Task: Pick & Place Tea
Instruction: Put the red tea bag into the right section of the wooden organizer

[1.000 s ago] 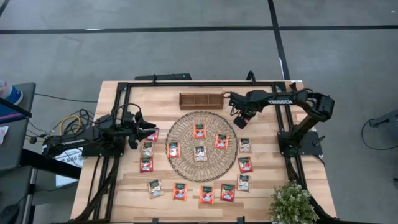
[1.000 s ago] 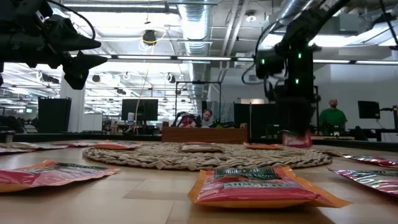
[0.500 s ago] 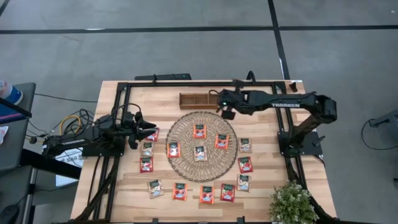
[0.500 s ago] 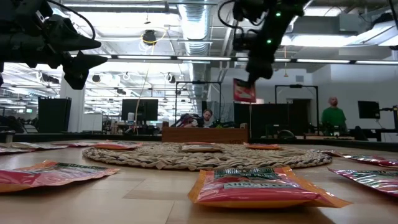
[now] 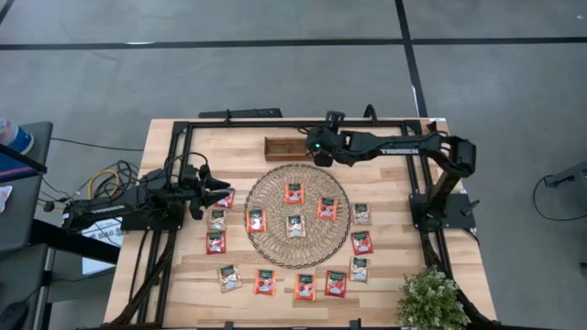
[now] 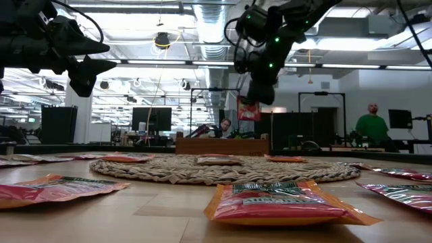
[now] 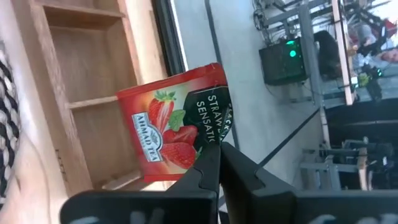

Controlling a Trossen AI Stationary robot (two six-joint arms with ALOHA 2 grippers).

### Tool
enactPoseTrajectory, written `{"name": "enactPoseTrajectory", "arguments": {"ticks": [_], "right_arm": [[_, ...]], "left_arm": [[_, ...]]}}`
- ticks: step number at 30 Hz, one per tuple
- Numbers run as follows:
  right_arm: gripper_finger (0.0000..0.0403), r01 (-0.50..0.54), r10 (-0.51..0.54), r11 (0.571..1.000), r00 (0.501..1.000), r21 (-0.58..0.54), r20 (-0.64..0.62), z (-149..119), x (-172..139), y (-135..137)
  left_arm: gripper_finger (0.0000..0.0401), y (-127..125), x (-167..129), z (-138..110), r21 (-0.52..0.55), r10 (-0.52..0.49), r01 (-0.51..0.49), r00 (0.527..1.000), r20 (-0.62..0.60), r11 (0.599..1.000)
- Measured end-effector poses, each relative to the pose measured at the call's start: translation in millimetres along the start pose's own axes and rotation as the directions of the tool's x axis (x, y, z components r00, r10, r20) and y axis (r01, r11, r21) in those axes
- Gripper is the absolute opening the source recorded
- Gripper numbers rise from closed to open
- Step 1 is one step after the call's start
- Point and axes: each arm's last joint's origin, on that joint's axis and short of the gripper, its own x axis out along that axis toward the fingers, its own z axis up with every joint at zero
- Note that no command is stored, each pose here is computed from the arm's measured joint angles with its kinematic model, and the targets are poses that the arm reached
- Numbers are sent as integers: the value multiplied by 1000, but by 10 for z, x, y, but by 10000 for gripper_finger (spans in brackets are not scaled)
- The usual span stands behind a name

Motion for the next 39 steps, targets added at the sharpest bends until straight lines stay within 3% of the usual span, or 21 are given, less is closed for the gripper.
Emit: {"name": "enactPoseTrajectory", "arguments": {"ticks": [10, 15, 39], "right_arm": [[0, -22, 21, 999, 999, -39, -49, -3, 268, 199], [0, -24, 25, 1000, 996, 15, -90, -63, 385, 192], [0, -51, 59, 994, 994, 95, -89, -99, 475, 165]], "left_arm": [[170, 0, 0, 0, 0, 0, 0, 1000, 0, 1000], [170, -1, 0, 1, 0, 0, 0, 1000, 0, 1000], [170, -1, 0, 1, 0, 0, 0, 1000, 0, 1000]]}}
